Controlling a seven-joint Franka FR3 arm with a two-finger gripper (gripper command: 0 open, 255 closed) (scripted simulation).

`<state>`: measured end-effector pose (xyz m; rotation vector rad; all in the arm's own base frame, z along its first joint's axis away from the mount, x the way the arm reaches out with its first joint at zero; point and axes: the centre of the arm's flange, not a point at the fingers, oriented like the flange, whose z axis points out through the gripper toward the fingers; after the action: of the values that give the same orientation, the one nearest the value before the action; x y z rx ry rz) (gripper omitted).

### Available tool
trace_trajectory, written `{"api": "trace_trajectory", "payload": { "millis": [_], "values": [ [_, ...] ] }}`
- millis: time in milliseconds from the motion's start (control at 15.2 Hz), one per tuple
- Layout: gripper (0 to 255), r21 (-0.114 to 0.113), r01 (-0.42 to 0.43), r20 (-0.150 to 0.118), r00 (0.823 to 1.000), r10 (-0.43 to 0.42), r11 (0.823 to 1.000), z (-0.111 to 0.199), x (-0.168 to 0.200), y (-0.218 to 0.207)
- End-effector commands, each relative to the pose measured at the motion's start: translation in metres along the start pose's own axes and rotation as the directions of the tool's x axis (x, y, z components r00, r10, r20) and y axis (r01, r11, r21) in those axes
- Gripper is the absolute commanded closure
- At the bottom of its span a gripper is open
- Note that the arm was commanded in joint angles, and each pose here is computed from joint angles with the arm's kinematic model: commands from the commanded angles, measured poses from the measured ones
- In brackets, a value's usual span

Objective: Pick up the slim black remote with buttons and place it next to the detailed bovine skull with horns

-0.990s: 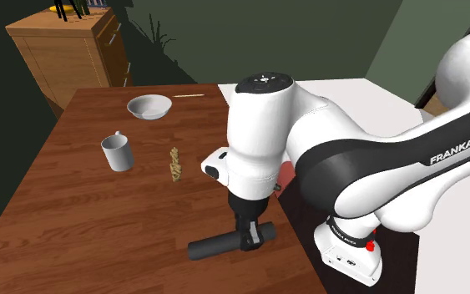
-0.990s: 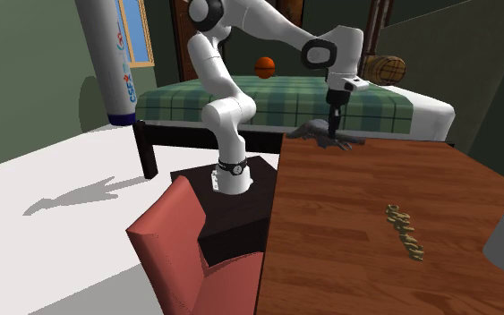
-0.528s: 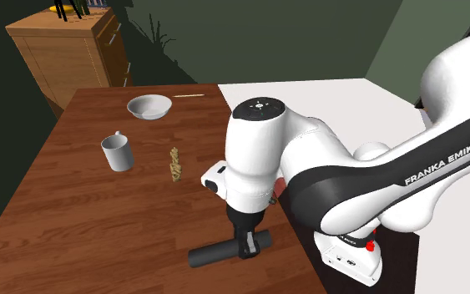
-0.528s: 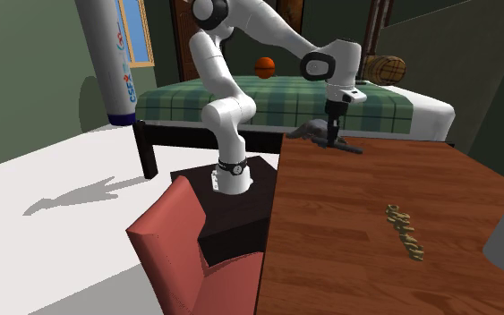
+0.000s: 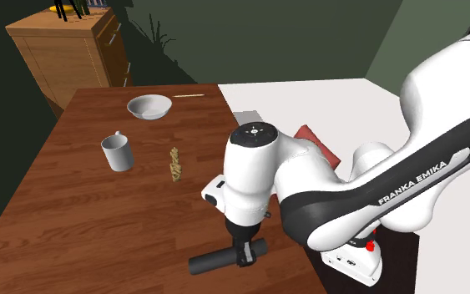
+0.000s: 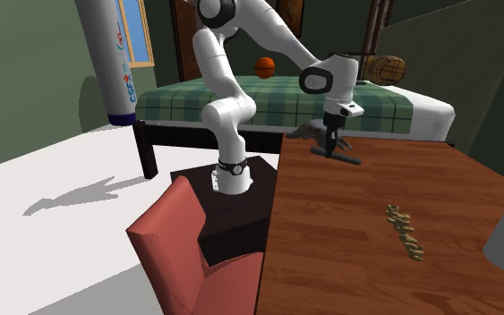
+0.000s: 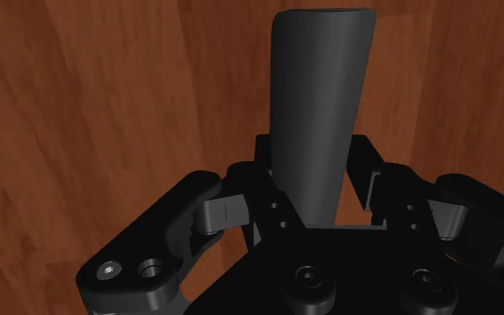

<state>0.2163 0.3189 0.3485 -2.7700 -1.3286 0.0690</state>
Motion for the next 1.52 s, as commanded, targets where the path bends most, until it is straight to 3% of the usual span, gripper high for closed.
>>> {"api": "trace_trajectory", "payload": {
  "millis": [0,594,660,990,1254,1452],
  "values": [
    [255,0.000,0.000,-0.001,1.000,0.000,1.000,0.010,0.000,0.001],
    [255,0.000,0.000,-0.001,1.000,0.000,1.000,0.021,0.000,0.001],
    [0,0.000,0.000,-0.001,1.000,0.000,1.000,0.021,0.000,0.001],
    [0,0.000,0.000,-0.001,1.000,0.000,1.000,0.021,0.000,0.001],
    [0,0.000,0.000,-0.001,1.000,0.000,1.000,-0.029,0.000,0.001],
    [0,0.000,0.000,-0.001,1.000,0.000,1.000,-0.029,0.000,0.001]
  ]
}}
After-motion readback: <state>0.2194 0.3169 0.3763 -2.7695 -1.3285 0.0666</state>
